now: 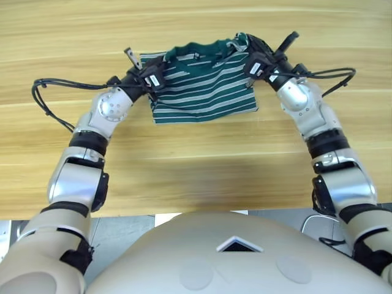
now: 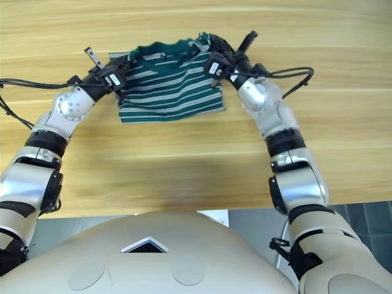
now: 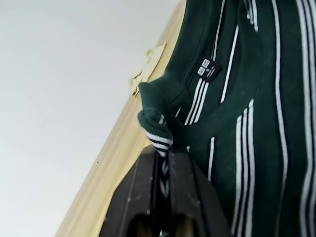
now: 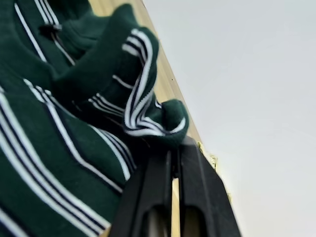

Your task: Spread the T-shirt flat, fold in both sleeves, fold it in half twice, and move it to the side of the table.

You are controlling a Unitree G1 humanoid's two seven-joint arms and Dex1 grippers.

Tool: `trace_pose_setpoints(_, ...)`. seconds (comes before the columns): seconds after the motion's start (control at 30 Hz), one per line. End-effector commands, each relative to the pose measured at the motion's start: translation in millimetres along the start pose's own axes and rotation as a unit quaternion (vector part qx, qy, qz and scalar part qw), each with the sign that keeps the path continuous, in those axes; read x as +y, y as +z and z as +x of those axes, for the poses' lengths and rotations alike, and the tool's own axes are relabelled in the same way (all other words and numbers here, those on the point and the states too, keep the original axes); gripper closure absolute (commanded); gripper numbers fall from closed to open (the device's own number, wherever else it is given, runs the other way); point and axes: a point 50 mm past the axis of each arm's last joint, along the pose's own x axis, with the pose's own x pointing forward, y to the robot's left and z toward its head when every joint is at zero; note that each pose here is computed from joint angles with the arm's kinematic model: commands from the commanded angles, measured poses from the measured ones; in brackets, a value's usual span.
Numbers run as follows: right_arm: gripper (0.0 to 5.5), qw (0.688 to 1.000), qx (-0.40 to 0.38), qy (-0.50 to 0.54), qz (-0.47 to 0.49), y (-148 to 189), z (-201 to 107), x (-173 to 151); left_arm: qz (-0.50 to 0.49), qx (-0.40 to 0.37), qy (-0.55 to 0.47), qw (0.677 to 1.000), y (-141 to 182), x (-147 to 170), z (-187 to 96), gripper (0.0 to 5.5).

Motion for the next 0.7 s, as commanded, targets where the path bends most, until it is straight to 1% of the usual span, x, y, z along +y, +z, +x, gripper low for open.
trace_pose_setpoints(0.03,5.19,1.000,0.007,-0.001,-0.007,-0.9,11.1,1.7,0.003,0.014,-0.004,1.000,-1.7,-4.4,7.6,5.45)
trace_pose_setpoints(0.07,5.07,1.000,0.013,-0.001,-0.009,-3.1,11.7,2.7,0.003,0.018,-0.005,1.000,-2.4,-5.3,8.8,5.45)
trace_pose_setpoints(0.1,4.88,1.000,0.019,-0.003,-0.009,-4.7,12.3,3.4,0.000,0.022,-0.006,1.000,-3.0,-5.9,10.5,5.09)
trace_pose_setpoints(0.13,4.71,1.000,0.020,-0.005,-0.010,-4.7,13.6,4.3,-0.004,0.024,-0.008,1.000,-2.7,-6.1,12.7,5.01)
trace_pose_setpoints(0.27,3.96,1.000,-0.002,-0.006,-0.005,6.6,21.1,11.0,-0.008,0.026,-0.005,1.000,-0.6,-3.4,19.8,4.32)
trace_pose_setpoints(0.3,3.89,1.000,-0.008,-0.006,-0.003,9.6,22.6,11.8,-0.007,0.028,-0.004,1.000,-0.4,-2.0,21.2,4.26)
trace_pose_setpoints(0.43,3.16,1.000,-0.025,-0.013,0.004,18.2,27.0,13.8,0.001,0.055,0.016,0.998,-4.5,8.7,24.1,3.60)
trace_pose_setpoints(0.5,2.87,0.998,-0.051,-0.022,0.014,29.6,28.1,15.3,0.012,0.080,0.028,0.996,-8.9,12.0,24.7,3.36)
trace_pose_setpoints(0.53,2.62,0.997,-0.068,-0.024,0.021,37.6,28.6,16.6,0.014,0.094,0.037,0.995,-11.4,13.8,24.5,3.14)
trace_pose_setpoints(0.6,2.39,0.992,-0.125,-0.005,0.034,63.9,27.0,27.5,0.028,0.131,0.057,0.989,-19.8,18.3,20.7,2.83)
trace_pose_setpoints(0.7,2.39,0.977,-0.198,0.056,0.047,103.8,17.6,57.2,0.048,0.183,0.085,0.978,-33.1,25.5,11.1,2.79)
